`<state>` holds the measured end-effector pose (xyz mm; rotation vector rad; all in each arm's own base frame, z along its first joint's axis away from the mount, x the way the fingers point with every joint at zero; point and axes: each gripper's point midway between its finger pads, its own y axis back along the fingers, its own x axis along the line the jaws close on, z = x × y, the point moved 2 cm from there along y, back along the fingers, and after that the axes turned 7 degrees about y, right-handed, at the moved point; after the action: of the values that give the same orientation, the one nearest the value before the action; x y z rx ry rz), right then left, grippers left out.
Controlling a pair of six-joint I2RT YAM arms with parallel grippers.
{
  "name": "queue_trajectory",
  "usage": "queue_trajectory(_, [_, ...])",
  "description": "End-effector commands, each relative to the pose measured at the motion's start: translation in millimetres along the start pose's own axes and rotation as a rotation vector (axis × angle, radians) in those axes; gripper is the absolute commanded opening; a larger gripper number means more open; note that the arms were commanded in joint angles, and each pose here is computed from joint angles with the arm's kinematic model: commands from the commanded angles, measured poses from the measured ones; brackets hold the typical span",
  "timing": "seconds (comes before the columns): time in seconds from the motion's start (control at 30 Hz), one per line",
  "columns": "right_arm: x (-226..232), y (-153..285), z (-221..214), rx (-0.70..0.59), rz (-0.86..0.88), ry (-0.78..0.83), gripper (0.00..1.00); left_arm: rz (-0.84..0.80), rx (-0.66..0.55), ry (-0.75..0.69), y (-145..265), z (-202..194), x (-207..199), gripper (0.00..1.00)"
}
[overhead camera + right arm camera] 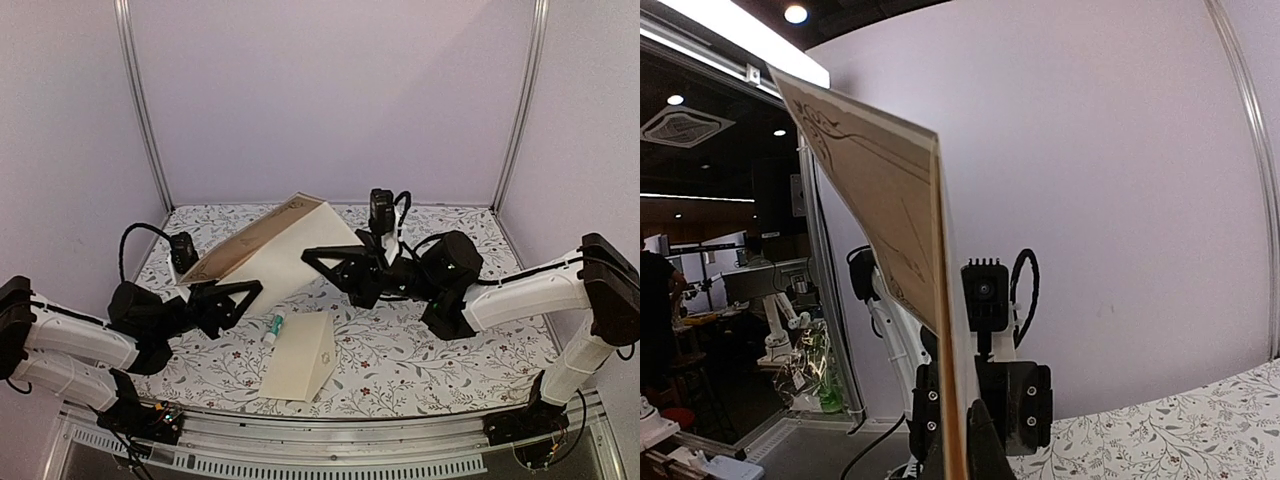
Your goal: Place the letter into the envelope and seal it
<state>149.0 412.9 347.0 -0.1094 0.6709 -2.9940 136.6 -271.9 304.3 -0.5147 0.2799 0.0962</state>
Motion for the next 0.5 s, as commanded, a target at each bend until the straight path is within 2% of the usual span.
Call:
queue_trajectory(0.0, [11, -8, 1, 0.042, 0.087, -0.042, 0.00, -0.109, -0.021, -0.050, -7, 10, -18, 0.23])
queue_trajectory(0.07, [11, -9, -1, 0.055, 0.091, -0.052, 0.00, -0.105, -0.022, -0.046, -7, 10, -17, 0.10])
queue_trajectory(0.17, [9, -8, -2, 0.060, 0.074, -0.057, 0.00, -0.103, -0.029, -0.043, -7, 11, -17, 0.00])
queue_trajectory(0.2, [6, -8, -2, 0.059, 0.058, -0.057, 0.01, -0.101, -0.032, -0.042, -6, 11, -17, 0.00])
queue_trajectory(0.23, [4, -7, -2, 0.056, 0.043, -0.057, 0.07, -0.097, -0.039, -0.038, -5, 13, -17, 0.00])
queue_trajectory(0.3, [2, -7, 0, 0.048, 0.023, -0.050, 0.30, -0.083, -0.053, -0.030, -3, 15, -16, 0.00])
queue_trajectory(0.37, [1, -7, 1, 0.044, 0.014, -0.045, 0.47, -0.057, -0.074, -0.016, 0, 17, -14, 0.00])
queue_trajectory(0.4, [0, -7, 1, 0.042, 0.014, -0.043, 0.53, -0.041, -0.089, -0.006, 1, 19, -12, 0.00])
queue_trajectory(0.47, [0, -9, -1, 0.041, 0.019, -0.041, 0.56, -0.012, -0.113, 0.016, 5, 22, -8, 0.00])
